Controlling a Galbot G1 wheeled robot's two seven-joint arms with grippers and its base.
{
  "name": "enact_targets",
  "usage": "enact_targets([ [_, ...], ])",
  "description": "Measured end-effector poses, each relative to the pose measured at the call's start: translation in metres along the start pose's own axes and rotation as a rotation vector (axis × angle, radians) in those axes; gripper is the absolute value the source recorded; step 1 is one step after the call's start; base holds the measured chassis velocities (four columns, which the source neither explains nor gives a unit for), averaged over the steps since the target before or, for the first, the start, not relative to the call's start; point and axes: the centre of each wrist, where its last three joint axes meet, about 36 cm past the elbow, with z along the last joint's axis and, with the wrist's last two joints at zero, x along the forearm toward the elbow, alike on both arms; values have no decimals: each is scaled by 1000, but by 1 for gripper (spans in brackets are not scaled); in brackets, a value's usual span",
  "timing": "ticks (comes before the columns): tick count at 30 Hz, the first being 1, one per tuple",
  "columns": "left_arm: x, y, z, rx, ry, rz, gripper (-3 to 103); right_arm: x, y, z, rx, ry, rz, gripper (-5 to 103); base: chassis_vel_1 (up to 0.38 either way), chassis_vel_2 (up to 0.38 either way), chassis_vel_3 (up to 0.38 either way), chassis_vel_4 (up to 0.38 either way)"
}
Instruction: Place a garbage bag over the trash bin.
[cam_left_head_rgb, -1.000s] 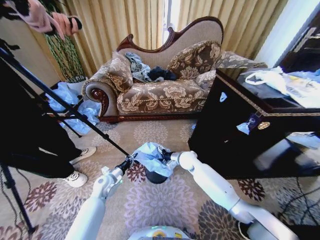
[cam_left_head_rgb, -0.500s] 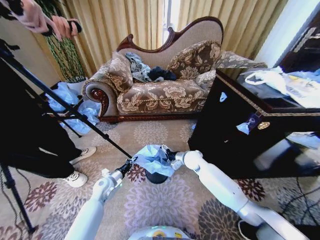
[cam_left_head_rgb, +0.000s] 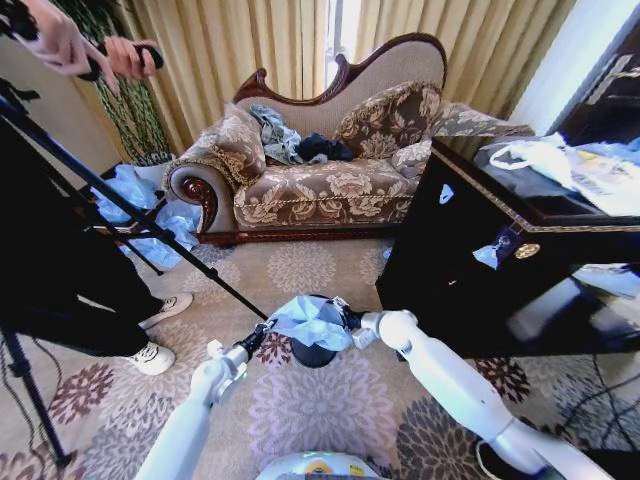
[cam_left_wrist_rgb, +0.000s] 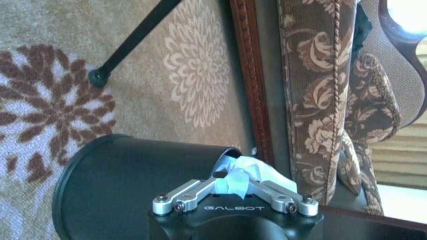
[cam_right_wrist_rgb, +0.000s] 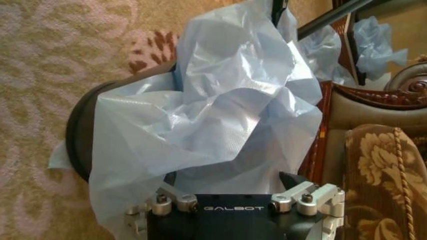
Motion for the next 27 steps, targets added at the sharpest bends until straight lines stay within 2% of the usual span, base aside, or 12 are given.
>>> enact_targets([
  [6, -1, 2, 1, -24, 2, 2, 0, 6, 5, 1, 1, 0, -8, 100, 0, 0, 0, 0],
  [9, 2, 2, 1, -76, -2, 15, 0, 12, 8, 2, 2, 0, -13, 100, 0, 0, 0, 0],
  [12, 3, -1, 2, -96, -4, 31, 0, 19, 8, 0, -4, -6, -6, 100, 0, 0, 0, 0],
  [27, 2, -8, 5, -100, -1, 49, 0, 41, -7, -13, -21, -67, 60, 100, 0, 0, 0, 0],
])
